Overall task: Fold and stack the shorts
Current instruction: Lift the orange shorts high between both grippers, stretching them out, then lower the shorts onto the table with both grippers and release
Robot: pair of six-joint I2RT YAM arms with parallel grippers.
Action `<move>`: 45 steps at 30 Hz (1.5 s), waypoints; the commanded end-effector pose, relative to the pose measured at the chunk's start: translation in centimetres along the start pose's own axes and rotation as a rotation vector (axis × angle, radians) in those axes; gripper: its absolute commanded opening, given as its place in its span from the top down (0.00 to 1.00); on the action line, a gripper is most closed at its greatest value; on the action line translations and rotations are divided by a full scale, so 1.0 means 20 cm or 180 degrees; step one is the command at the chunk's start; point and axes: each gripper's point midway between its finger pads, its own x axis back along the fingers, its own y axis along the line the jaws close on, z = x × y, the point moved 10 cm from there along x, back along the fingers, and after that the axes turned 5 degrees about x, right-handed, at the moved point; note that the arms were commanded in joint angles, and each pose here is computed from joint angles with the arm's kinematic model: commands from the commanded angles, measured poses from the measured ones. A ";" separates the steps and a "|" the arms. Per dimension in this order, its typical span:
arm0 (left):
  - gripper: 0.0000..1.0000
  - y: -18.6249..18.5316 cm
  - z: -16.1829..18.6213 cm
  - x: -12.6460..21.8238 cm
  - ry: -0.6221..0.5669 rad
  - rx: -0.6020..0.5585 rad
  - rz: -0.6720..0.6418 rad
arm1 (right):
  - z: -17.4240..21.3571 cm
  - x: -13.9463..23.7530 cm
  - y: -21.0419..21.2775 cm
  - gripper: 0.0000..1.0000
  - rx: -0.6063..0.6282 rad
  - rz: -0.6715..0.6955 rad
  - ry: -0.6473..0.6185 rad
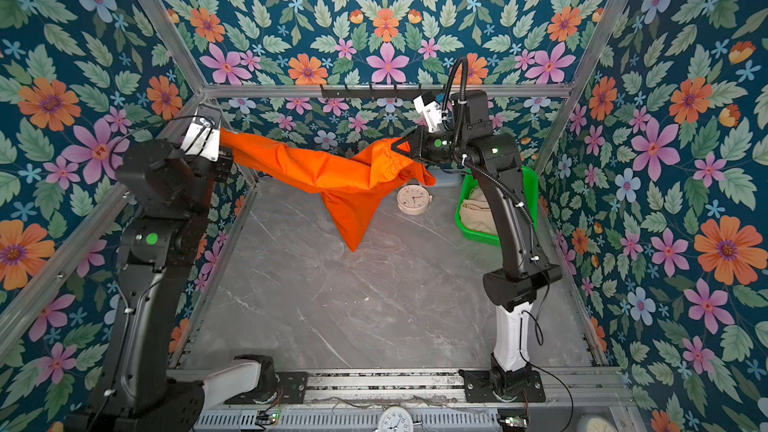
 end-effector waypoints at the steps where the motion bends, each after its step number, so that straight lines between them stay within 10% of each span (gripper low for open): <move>1: 1.00 -0.03 0.12 0.08 0.0075 -0.0279 0.0007 | 0.11 0.01 -0.02 0.91 0.0062 -0.0166 0.0024; 13: 1.00 -0.67 1.15 0.17 0.1994 -0.0865 0.1466 | 1.03 -0.14 -0.61 0.91 -0.1326 0.0465 0.1092; 24: 1.00 -0.87 1.46 0.39 0.2610 -0.1844 0.2221 | 1.46 -0.09 -0.78 0.89 -0.2053 0.1036 0.1509; 31: 0.58 -0.87 1.49 0.51 0.3152 -0.1995 0.2592 | 1.70 0.03 -0.72 0.73 -0.2364 0.1518 0.1847; 36: 0.44 -0.84 1.31 0.48 0.3031 -0.1468 0.2739 | 1.68 0.19 -0.64 0.49 -0.2237 0.2135 0.1878; 45: 0.47 -0.93 1.03 0.28 0.2252 0.0383 0.2552 | 1.37 0.15 -0.41 0.48 -0.1358 0.2045 0.1337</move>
